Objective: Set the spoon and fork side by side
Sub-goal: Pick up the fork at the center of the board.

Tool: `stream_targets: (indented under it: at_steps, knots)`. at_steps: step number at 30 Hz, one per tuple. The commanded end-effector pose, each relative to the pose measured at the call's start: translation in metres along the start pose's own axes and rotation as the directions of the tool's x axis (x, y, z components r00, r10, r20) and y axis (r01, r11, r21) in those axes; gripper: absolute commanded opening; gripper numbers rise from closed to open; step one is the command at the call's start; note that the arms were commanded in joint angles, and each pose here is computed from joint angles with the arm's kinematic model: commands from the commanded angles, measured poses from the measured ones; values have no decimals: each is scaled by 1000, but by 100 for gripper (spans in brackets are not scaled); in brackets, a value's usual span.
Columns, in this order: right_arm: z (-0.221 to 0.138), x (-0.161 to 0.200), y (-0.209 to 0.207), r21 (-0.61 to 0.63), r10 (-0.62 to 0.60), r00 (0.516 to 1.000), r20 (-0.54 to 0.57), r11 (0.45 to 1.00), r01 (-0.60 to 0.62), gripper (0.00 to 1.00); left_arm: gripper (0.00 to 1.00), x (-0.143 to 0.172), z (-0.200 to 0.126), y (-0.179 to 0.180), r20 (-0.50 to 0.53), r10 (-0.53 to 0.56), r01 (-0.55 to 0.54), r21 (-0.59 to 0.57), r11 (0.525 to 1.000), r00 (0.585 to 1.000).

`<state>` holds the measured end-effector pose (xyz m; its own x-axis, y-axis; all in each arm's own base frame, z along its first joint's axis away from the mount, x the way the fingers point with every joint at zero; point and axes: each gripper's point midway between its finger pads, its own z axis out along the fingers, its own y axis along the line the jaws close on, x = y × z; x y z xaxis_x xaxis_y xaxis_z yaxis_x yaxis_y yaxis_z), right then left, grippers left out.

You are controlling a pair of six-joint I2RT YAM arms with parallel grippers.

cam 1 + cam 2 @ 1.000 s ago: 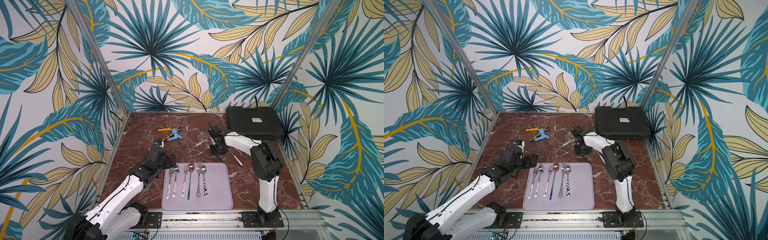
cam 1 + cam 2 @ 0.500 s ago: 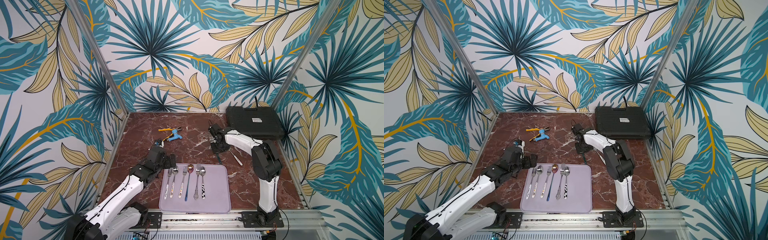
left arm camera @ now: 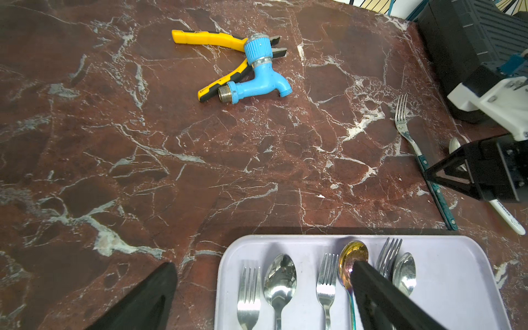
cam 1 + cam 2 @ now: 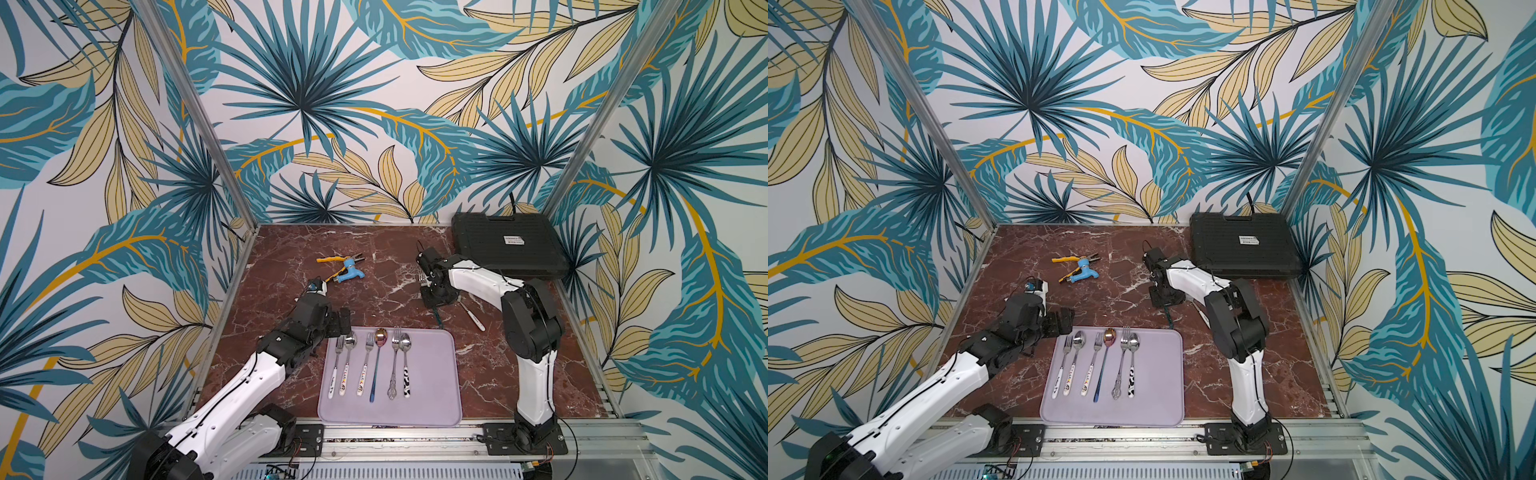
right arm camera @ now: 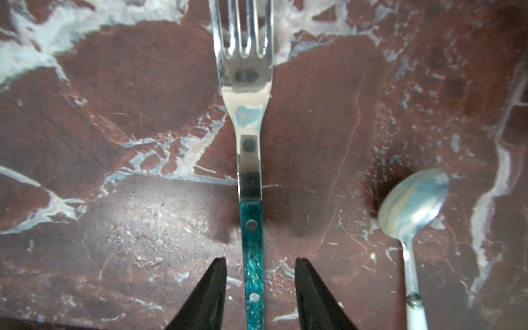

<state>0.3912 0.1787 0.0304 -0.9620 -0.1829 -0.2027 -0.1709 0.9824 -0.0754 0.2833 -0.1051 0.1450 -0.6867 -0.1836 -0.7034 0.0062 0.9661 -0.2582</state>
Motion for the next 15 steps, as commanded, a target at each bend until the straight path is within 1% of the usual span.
stream_targets:
  at_steps: [1, 3, 4, 9, 15]
  knots:
    - [16, 5, 11, -38, 10, 999, -43, 999, -12, 45, 100, 1, -1, 6, 13, 3, -3, -15, 1000, 1000]
    - [21, 6, 12, -37, 14, 998, -54, 999, -16, 44, 100, 0, -1, 6, 15, 2, -2, -16, 1000, 1000]
    - [23, 7, 11, -35, 17, 998, -60, 999, -19, 42, 100, 0, -1, 6, 14, 4, -4, -17, 1000, 1000]
    - [25, 8, 7, -7, 30, 998, -64, 1000, -30, 22, 100, 0, -1, 6, 17, 3, -2, -19, 1000, 1000]
    - [6, -1, -5, 48, 21, 1000, -8, 999, -21, 7, 100, 1, -1, 6, 13, 4, -4, -18, 1000, 1000]
